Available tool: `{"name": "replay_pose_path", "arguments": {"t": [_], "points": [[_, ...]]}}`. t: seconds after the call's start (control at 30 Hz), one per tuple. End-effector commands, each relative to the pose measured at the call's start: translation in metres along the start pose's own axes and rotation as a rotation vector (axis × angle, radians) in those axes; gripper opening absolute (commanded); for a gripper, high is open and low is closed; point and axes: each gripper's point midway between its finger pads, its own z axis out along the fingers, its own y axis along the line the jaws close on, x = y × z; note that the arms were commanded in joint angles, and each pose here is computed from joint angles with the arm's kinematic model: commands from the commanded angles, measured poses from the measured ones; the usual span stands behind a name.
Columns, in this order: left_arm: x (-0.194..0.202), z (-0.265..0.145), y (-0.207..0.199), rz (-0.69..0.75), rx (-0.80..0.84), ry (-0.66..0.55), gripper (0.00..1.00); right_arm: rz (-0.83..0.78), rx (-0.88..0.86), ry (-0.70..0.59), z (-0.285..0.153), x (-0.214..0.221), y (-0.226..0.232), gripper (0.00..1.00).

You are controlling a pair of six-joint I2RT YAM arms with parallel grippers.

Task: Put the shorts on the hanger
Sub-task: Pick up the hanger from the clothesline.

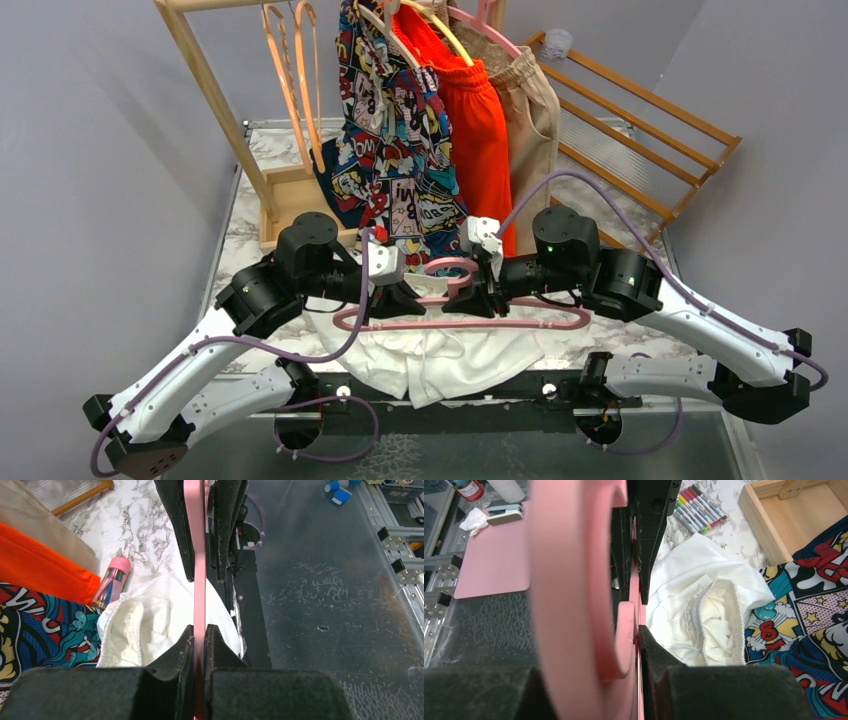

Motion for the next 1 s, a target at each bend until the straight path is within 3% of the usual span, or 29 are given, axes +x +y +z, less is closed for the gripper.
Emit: {"name": "replay_pose_path", "arguments": {"t": [0.0,0.17,0.23,0.33,0.43,0.67,0.83,0.97], "points": [[-0.017,-0.003,-0.004,0.061,0.023,-0.038,0.0,-0.008,-0.036,-0.04,-0.003,-0.016,0.009,0.2],[-0.014,-0.003,-0.003,0.065,0.02,-0.032,0.0,-0.018,-0.021,-0.043,-0.004,-0.015,0.006,0.06],[-0.013,-0.002,-0.003,0.065,0.021,-0.029,0.0,-0.018,-0.024,-0.04,-0.004,-0.014,0.007,0.1],[-0.013,-0.003,-0.003,0.068,0.019,-0.03,0.0,-0.022,-0.025,-0.036,-0.004,-0.013,0.007,0.26],[-0.012,-0.003,-0.003,0.072,0.019,-0.029,0.0,-0.029,-0.023,-0.022,-0.004,-0.012,0.006,0.34],[-0.009,-0.001,-0.003,0.075,0.033,-0.021,0.0,-0.042,-0.015,-0.002,-0.004,-0.01,0.004,0.35],[-0.008,0.001,-0.002,0.077,0.039,-0.014,0.0,-0.052,-0.008,-0.004,-0.004,-0.009,0.002,0.16],[-0.009,0.001,-0.002,0.083,0.039,-0.015,0.0,-0.046,-0.014,0.032,-0.001,-0.003,0.001,0.27]]}}
